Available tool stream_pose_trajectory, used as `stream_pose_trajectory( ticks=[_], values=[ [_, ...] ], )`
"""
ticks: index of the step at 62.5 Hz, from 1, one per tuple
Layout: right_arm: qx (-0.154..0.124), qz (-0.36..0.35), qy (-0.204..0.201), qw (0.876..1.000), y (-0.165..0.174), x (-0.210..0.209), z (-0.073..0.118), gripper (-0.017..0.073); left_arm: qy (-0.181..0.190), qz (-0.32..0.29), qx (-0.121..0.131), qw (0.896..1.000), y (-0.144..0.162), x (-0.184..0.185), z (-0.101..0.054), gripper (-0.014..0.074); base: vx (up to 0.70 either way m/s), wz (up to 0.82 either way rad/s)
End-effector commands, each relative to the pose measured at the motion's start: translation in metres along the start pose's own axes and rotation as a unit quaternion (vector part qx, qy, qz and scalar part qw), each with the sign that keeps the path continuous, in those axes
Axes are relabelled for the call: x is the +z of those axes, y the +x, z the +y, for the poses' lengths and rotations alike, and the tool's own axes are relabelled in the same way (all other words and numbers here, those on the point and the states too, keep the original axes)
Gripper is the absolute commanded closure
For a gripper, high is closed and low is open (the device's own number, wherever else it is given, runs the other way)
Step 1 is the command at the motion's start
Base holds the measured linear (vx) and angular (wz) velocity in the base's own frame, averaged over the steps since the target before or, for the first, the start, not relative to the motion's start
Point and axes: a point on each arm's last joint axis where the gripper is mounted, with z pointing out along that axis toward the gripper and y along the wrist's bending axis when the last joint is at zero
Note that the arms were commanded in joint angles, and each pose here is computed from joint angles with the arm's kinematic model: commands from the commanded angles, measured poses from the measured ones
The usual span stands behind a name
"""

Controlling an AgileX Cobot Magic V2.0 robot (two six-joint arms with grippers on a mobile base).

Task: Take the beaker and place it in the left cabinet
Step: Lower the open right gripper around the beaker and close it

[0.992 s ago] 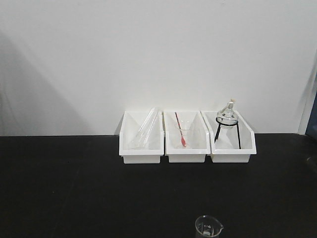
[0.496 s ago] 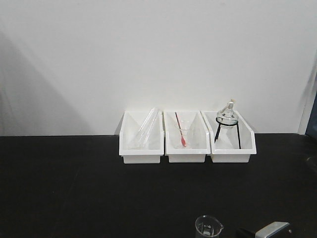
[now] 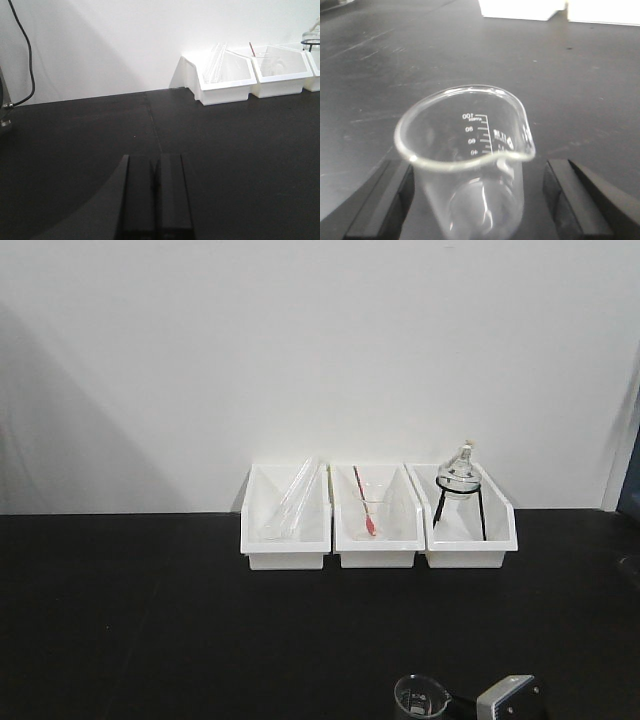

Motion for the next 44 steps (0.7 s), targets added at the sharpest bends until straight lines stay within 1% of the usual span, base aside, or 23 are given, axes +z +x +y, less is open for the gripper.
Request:
stream_pose_trajectory(
  ticks=[1, 6, 12, 23, 29, 32, 36, 38, 40, 42, 44],
  values=[
    [-0.015, -0.13, -0.033, 0.991, -0.035, 0.004, -0.001, -0.0015, 0.004, -0.049, -0.004, 0.999, -0.004, -0.001, -0.001, 0.0601, 0.0, 0.0],
    [-0.008, -0.133, -0.038, 0.99, -0.035, 0.011, -0.004, -0.0015, 0.004, -0.049, -0.004, 0.999, -0.004, -0.001, -0.001, 0.0601, 0.0, 0.0],
    [-0.015, -0.139, -0.045, 0.989, -0.036, 0.021, -0.004, -0.0015, 0.004, -0.049, -0.004, 0.999, -0.004, -0.001, -0.001, 0.0601, 0.0, 0.0],
    [-0.026, -0.152, -0.063, 0.986, -0.042, 0.039, 0.004, -0.0013, 0.004, -0.049, -0.004, 0.999, -0.004, -0.001, -0.001, 0.0601, 0.0, 0.0],
    [-0.025, -0.163, -0.058, 0.985, -0.047, 0.046, 0.008, 0.0021, 0.004, -0.049, -0.004, 0.999, -0.004, -0.001, -0.001, 0.0601, 0.0, 0.0],
    [-0.02, -0.168, -0.047, 0.984, -0.048, 0.047, 0.008, 0.0062, 0.004, -0.049, -0.004, 0.999, -0.004, -0.001, -0.001, 0.0601, 0.0, 0.0],
    [-0.012, -0.174, -0.032, 0.984, -0.049, 0.049, 0.008, 0.0149, 0.004, -0.049, -0.004, 0.999, -0.004, -0.001, -0.001, 0.0601, 0.0, 0.0],
    [-0.009, -0.175, -0.025, 0.984, -0.05, 0.049, 0.007, 0.0205, 0.004, -0.049, -0.004, 0.999, -0.004, -0.001, -0.001, 0.0601, 0.0, 0.0],
    [-0.007, -0.177, -0.021, 0.984, -0.05, 0.049, 0.006, 0.0282, 0.004, -0.049, -0.004, 0.999, -0.004, -0.001, -0.001, 0.0601, 0.0, 0.0],
    [-0.007, -0.177, -0.019, 0.984, -0.05, 0.048, 0.005, 0.0331, 0.004, -0.049, -0.004, 0.999, -0.004, -0.001, -0.001, 0.0601, 0.0, 0.0],
    [-0.006, -0.177, -0.017, 0.984, -0.05, 0.048, 0.005, 0.0415, 0.004, -0.049, -0.004, 0.999, -0.004, -0.001, -0.001, 0.0601, 0.0, 0.0]
  ],
)
